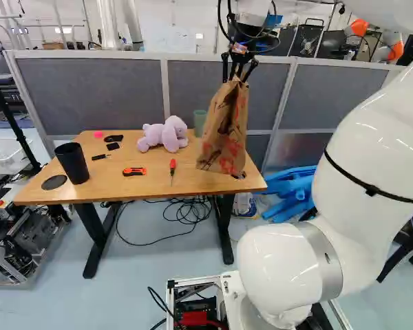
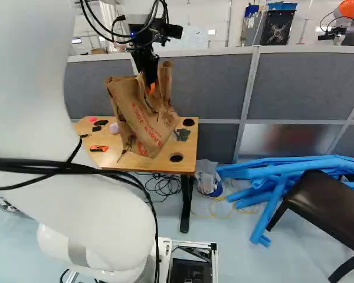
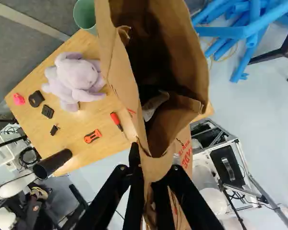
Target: Pick up the bag on the ground and place it on the table
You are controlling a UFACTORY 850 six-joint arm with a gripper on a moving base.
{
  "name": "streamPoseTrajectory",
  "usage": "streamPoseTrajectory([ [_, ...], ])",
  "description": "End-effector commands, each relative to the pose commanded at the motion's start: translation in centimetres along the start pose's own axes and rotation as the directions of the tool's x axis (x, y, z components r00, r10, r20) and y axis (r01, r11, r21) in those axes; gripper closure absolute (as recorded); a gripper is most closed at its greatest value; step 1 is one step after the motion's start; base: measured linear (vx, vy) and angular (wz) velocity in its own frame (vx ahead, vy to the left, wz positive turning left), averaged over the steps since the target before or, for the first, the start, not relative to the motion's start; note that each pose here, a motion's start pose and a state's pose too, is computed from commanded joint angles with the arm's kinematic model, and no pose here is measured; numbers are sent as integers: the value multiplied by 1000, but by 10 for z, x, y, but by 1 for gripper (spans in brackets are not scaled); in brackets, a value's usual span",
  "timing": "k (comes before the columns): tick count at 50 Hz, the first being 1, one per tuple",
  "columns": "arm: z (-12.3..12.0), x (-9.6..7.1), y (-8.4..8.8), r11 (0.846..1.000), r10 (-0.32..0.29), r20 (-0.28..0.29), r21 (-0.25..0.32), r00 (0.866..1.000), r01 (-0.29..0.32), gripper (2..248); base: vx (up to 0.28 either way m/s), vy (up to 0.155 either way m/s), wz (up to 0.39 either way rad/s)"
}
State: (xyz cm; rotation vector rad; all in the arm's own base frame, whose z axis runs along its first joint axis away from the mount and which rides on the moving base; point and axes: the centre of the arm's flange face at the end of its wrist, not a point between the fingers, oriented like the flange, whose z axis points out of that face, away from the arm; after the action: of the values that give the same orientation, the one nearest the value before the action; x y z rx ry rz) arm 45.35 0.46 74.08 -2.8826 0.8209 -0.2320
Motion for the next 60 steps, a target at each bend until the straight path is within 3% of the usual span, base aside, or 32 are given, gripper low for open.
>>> streamPoseTrajectory([
  [14, 0, -1, 0, 989, 149, 7, 4, 989, -149, 225, 0, 0, 0],
  [26, 0, -2, -3, 959, 282, 28, 22, 959, -282, 225, 0, 0, 0],
  [35, 0, -3, -4, 924, 379, 49, 34, 924, -380, 225, 0, 0, 0],
  [45, 0, -4, -6, 876, 478, 68, 34, 876, -481, 225, 0, 0, 0],
  [60, 0, -2, -2, 802, 597, 29, 3, 802, -598, 225, 0, 0, 0],
])
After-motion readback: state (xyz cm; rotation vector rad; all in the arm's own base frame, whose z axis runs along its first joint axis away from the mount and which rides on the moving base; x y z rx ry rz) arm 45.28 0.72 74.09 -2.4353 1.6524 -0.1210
